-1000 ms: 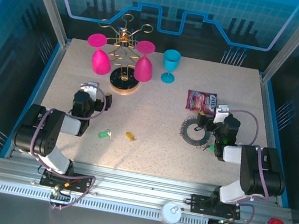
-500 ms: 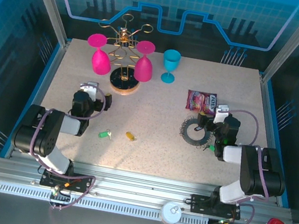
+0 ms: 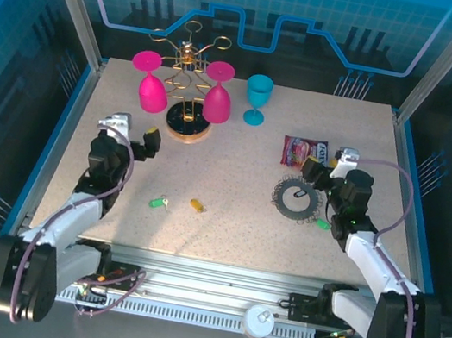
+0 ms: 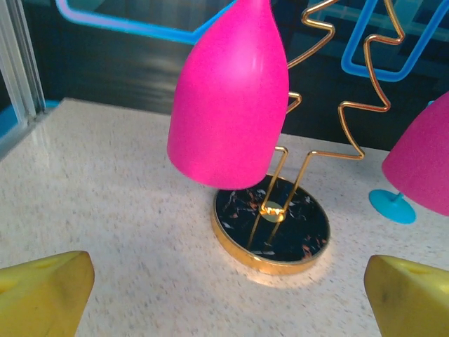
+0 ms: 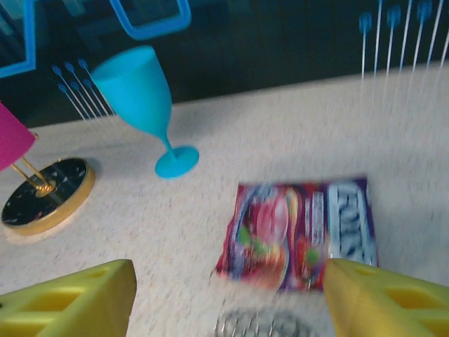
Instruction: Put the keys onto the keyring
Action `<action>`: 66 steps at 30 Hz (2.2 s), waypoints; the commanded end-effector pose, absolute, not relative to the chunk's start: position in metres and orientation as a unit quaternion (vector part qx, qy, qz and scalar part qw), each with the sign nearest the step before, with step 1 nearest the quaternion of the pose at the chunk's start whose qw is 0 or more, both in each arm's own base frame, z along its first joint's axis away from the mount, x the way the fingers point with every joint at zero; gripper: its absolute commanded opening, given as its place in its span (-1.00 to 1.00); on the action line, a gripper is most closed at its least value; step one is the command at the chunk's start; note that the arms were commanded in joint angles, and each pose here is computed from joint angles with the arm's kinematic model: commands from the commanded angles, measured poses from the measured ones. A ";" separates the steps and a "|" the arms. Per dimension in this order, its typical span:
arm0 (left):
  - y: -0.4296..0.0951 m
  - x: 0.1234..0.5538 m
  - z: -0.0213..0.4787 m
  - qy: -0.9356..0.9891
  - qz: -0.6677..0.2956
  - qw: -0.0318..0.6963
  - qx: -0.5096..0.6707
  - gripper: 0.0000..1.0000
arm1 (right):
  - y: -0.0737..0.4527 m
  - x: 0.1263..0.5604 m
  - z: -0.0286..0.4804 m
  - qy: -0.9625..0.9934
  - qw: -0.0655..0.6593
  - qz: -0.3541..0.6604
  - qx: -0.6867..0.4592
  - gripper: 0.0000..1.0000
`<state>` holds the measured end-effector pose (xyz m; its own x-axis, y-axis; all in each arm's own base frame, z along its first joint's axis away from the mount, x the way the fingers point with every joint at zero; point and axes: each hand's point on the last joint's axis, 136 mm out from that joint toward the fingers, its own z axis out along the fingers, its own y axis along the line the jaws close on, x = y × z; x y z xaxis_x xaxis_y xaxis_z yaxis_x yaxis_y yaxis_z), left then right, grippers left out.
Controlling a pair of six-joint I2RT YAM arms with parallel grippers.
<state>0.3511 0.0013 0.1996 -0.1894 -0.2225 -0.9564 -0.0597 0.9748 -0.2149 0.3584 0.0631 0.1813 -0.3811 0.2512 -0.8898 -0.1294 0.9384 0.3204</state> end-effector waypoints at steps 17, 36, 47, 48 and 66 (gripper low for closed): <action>-0.135 0.279 0.160 0.848 -0.262 0.452 -0.082 0.99 | 0.126 0.243 0.076 0.943 0.153 0.199 0.216 -0.48; -0.192 0.275 0.140 0.868 -0.259 0.419 -0.064 0.98 | 0.145 0.278 0.054 0.919 0.137 0.166 0.329 -0.49; -0.182 0.266 0.139 0.864 -0.260 0.425 -0.073 0.98 | 0.154 0.296 0.043 0.921 0.135 0.168 0.324 -0.50; -0.181 0.266 0.139 0.864 -0.260 0.424 -0.075 0.98 | 0.155 0.296 0.041 0.922 0.134 0.168 0.323 -0.50; -0.178 0.264 0.134 0.865 -0.258 0.423 -0.081 0.99 | 0.151 0.296 0.025 0.929 0.121 0.141 0.320 -0.77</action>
